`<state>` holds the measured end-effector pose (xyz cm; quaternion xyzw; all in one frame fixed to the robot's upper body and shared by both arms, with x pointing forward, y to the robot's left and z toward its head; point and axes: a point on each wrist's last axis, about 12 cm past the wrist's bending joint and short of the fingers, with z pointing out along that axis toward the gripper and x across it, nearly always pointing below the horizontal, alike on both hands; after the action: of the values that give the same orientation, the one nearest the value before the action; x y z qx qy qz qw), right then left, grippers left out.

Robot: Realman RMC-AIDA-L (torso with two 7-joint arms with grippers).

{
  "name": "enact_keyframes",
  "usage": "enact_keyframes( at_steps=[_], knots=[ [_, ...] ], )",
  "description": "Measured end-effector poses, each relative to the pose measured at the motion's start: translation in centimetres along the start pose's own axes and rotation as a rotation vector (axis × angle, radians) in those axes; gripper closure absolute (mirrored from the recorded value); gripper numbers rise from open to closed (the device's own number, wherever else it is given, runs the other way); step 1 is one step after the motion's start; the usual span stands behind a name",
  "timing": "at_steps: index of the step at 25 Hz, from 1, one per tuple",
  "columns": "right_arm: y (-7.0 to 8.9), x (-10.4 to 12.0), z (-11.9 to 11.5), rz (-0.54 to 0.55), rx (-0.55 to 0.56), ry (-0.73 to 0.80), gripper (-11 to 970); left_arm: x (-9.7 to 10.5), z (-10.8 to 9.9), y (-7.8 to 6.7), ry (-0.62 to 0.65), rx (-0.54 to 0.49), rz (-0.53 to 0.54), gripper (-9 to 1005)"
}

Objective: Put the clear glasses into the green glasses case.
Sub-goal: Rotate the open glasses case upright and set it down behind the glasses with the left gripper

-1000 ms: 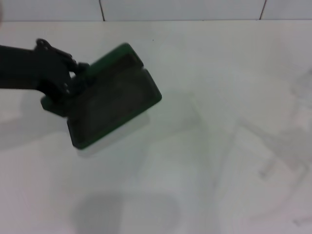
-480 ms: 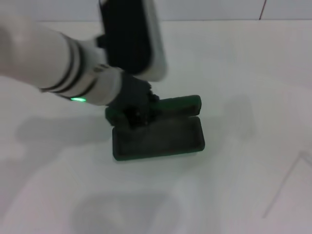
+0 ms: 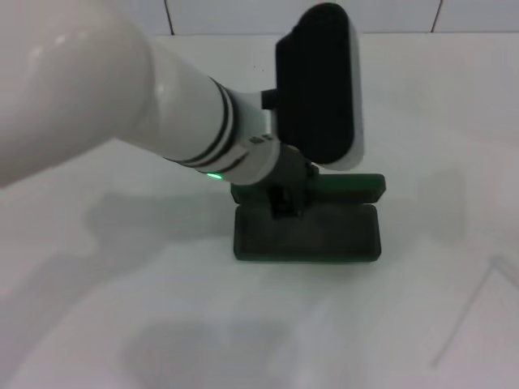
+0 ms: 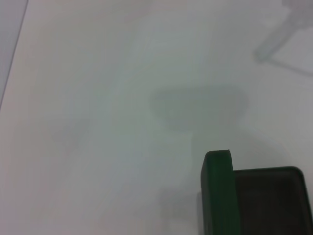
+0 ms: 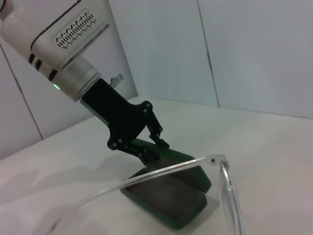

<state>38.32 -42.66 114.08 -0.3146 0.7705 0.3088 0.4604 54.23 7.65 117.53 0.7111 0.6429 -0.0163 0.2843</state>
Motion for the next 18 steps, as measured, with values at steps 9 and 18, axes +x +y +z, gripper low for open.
enact_keyframes(
  at_steps=[9,18],
  knots=[
    [0.1,0.3,0.3,0.013,-0.015,-0.032,841,-1.0,1.5,-1.0,0.069,-0.089,0.050,794],
    [0.2,0.6,0.3,0.016,-0.010,-0.073,841,-0.5,2.0,-1.3,0.051,-0.120,0.011,792]
  ],
)
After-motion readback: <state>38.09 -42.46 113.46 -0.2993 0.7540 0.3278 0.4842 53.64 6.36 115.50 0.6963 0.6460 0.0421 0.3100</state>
